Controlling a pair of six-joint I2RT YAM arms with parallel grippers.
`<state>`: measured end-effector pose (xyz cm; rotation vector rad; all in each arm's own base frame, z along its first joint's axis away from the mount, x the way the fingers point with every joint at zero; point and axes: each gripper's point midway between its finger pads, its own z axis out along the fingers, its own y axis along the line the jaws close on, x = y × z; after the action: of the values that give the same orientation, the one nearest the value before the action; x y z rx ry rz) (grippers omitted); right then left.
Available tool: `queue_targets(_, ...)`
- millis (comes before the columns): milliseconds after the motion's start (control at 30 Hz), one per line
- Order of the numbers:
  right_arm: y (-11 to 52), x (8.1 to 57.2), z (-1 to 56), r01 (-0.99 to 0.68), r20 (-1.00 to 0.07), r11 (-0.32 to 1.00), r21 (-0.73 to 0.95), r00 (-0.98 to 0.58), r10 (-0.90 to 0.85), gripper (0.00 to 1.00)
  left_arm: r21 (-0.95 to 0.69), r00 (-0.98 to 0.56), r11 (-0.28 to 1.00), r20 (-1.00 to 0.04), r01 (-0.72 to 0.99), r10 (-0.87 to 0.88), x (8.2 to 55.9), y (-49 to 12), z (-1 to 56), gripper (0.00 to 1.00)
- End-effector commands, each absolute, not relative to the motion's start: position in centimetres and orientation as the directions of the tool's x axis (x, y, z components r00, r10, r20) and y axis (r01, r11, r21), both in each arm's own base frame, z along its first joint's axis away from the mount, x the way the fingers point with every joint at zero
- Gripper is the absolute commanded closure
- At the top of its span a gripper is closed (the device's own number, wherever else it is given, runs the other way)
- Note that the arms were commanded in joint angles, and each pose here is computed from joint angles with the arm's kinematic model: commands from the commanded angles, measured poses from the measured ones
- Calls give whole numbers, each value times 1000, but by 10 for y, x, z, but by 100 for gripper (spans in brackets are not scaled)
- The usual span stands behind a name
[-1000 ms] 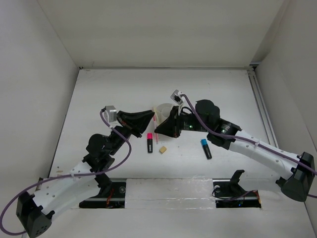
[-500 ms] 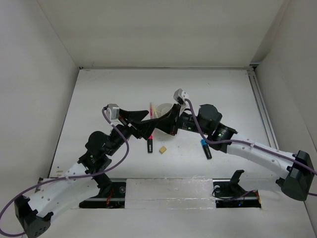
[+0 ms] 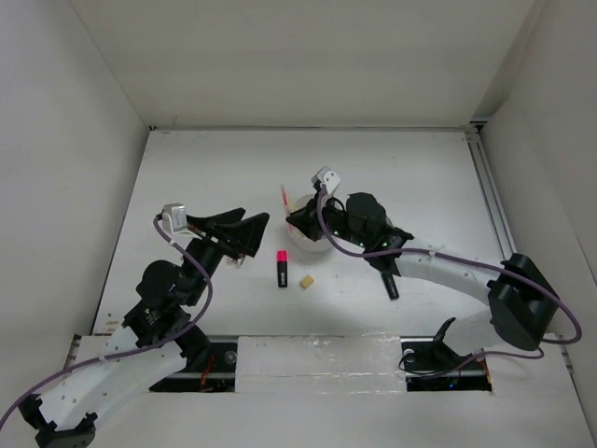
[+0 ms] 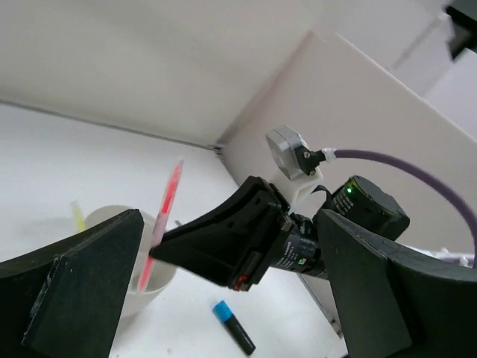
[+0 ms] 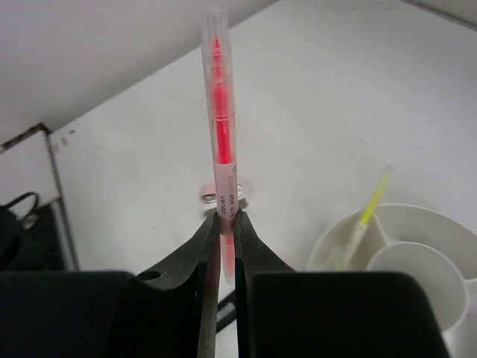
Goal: Sort the stationery into containers
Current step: Place the pen in the storage box.
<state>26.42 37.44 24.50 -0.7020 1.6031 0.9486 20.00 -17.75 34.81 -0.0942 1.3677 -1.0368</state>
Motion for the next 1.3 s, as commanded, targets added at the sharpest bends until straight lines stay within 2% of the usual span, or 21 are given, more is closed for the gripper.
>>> queue_targets(0,364,307,257,-812,-990,567,139,-110,84,100,-681,-113,630,-707,373,-698,211,-145,339,0)
queue_targets(300,362,344,228,-817,-993,565,114,-115,34,100,-679,-103,629,-706,378,-701,206,-140,334,0)
queue_targets(767,372,341,196,-818,-986,555,149,-162,26,100,-667,-133,652,-728,361,-672,214,-150,320,0)
queue_targets(900,372,341,194,-804,-985,573,156,-167,34,89,-659,-135,655,-735,369,-664,213,-151,320,0)
queue_targets(1267,365,345,178,-769,-980,616,168,-198,19,84,-657,-139,660,-739,365,-659,214,-153,318,0)
